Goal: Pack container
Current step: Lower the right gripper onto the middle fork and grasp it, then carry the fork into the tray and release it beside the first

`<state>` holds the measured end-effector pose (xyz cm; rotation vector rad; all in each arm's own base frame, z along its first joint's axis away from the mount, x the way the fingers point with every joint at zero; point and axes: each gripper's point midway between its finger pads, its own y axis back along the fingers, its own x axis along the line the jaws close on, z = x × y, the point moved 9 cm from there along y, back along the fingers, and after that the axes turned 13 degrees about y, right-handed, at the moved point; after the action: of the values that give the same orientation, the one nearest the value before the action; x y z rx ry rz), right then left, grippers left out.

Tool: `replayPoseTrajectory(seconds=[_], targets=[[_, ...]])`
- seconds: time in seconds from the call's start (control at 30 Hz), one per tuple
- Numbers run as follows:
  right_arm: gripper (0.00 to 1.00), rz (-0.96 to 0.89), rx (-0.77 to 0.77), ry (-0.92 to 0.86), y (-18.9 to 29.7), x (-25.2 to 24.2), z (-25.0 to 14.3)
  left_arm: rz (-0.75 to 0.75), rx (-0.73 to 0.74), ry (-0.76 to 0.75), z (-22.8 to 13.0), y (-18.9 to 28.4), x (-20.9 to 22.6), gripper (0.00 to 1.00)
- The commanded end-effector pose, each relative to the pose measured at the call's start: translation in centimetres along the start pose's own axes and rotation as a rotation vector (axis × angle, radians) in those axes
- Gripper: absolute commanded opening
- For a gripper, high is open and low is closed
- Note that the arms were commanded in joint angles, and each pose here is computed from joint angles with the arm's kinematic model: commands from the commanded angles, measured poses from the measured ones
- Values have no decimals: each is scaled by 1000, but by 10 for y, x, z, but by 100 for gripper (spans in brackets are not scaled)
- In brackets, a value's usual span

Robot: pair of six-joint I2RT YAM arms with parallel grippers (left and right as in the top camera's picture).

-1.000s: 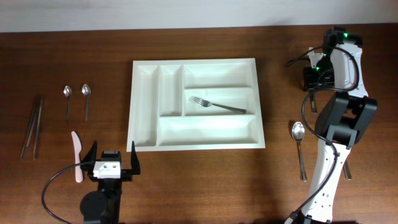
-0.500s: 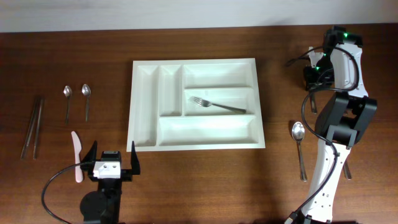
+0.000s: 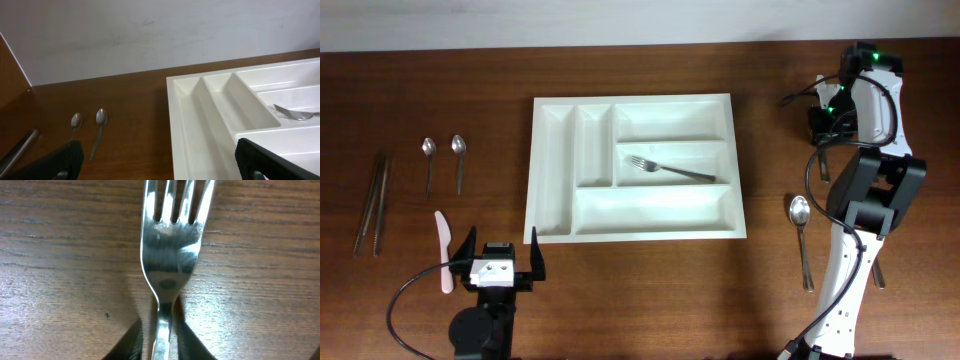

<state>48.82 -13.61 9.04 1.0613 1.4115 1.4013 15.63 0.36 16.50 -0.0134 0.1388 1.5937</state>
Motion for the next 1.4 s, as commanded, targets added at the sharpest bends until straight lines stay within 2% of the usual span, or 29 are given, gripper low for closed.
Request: replayPoseTrajectory(seconds=[0.0, 0.1, 0.33, 0.53, 0.63, 0.73, 1.03, 1.17, 1.37], targets=[[11, -15, 36, -11, -12, -3, -4, 7, -1, -13, -2, 0, 1, 99], [8, -18, 31, -11, -12, -4, -3, 7, -1, -13, -2, 0, 1, 99], [17, -19, 30, -11, -12, -4, -3, 7, -1, -13, -2, 0, 1, 99], [16, -32, 7, -9, -3, -5, 1, 7, -1, -13, -2, 0, 1, 99], [12, -38, -2, 38, 5, -1, 5, 7, -1, -13, -2, 0, 1, 99], [4, -43, -10, 72, 10, 5, 9, 7, -1, -13, -2, 0, 1, 99], [4, -54, -30, 111, 20, 21, 21, 7, -1, -13, -2, 0, 1, 99], [4, -23, -94, 213, 43, 35, 30, 7, -1, -13, -2, 0, 1, 99], [4, 65, -268, 433, 102, 72, 38, 7, -1, -13, -2, 0, 1, 99]])
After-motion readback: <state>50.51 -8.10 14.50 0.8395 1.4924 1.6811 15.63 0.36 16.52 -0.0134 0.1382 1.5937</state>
